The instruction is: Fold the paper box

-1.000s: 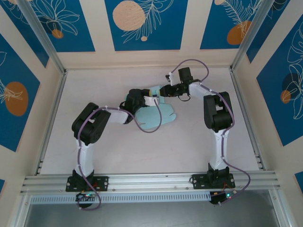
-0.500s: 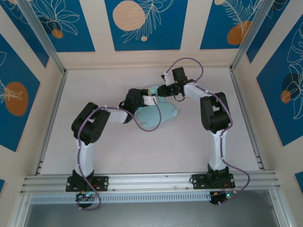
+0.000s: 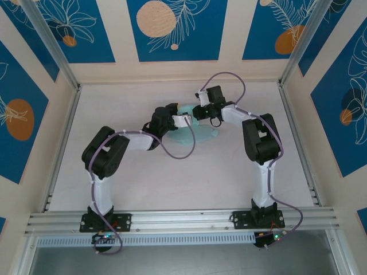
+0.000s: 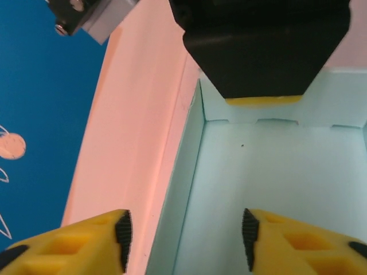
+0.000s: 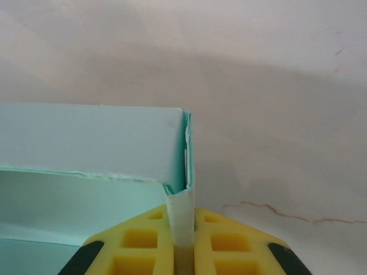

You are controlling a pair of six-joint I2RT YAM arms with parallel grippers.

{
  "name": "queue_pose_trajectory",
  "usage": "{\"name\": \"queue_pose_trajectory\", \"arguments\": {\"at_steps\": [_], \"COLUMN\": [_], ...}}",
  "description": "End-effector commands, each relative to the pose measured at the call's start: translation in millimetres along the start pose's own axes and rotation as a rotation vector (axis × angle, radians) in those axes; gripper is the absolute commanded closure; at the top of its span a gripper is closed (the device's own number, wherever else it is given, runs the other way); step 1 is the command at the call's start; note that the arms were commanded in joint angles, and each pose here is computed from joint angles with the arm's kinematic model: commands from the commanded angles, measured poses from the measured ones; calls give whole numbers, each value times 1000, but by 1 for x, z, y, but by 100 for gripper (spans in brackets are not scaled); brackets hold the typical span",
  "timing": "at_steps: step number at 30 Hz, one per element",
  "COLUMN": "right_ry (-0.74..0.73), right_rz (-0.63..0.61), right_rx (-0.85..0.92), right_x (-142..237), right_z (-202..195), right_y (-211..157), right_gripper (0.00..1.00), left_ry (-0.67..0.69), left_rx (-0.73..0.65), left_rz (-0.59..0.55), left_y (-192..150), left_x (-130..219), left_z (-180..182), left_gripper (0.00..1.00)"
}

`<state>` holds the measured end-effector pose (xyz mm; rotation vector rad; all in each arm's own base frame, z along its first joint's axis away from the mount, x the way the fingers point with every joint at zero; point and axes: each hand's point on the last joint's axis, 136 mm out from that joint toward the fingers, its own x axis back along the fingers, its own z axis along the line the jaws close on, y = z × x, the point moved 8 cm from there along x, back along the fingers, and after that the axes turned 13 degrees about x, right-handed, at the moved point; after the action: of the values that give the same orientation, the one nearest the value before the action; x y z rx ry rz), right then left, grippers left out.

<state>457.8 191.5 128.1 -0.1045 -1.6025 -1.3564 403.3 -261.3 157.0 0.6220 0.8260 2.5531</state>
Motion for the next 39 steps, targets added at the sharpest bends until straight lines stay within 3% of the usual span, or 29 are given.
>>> {"name": "queue_pose_trajectory", "arguments": {"at_steps": [1, 5, 7, 13, 19, 21, 23, 27, 33, 39], "right_ry": [-73, -77, -88, -127, -148, -149, -154, -173, -210, -237], "right_rz": [-8, -57, -74, -108, -133, -138, -143, -163, -168, -179], "right_rx": [44, 70, 81, 111, 128, 130, 133, 139, 144, 141], "right_x": [9, 16, 19, 28, 36, 38, 39, 42, 43, 43], "right_z": [3, 8, 11, 20, 29, 31, 33, 38, 43, 43], "right_y": [-3, -1, 0, 3, 3, 3, 2, 2, 1, -2], "right_gripper": [99, 100, 100, 100, 100, 100, 100, 100, 100, 100], "left_ry": [27, 67, 98, 191, 293, 267, 225, 155, 19, -44], "left_rx": [107, 242, 333, 676, 1081, 1248, 1325, 1397, 1554, 1580], "left_rz": [-20, -26, -22, 108, 243, 268, 253, 214, 248, 309], "left_y": [18, 30, 34, 29, -10, -29, -34, -21, -5, 5], "left_x": [24, 54, 70, 116, 152, 157, 157, 153, 135, 116], "left_z": [20, 39, 49, 71, 90, 99, 104, 114, 118, 104], "left_gripper": [27, 5, 0, 0, 0, 3, 12, 22, 28, 31]}}
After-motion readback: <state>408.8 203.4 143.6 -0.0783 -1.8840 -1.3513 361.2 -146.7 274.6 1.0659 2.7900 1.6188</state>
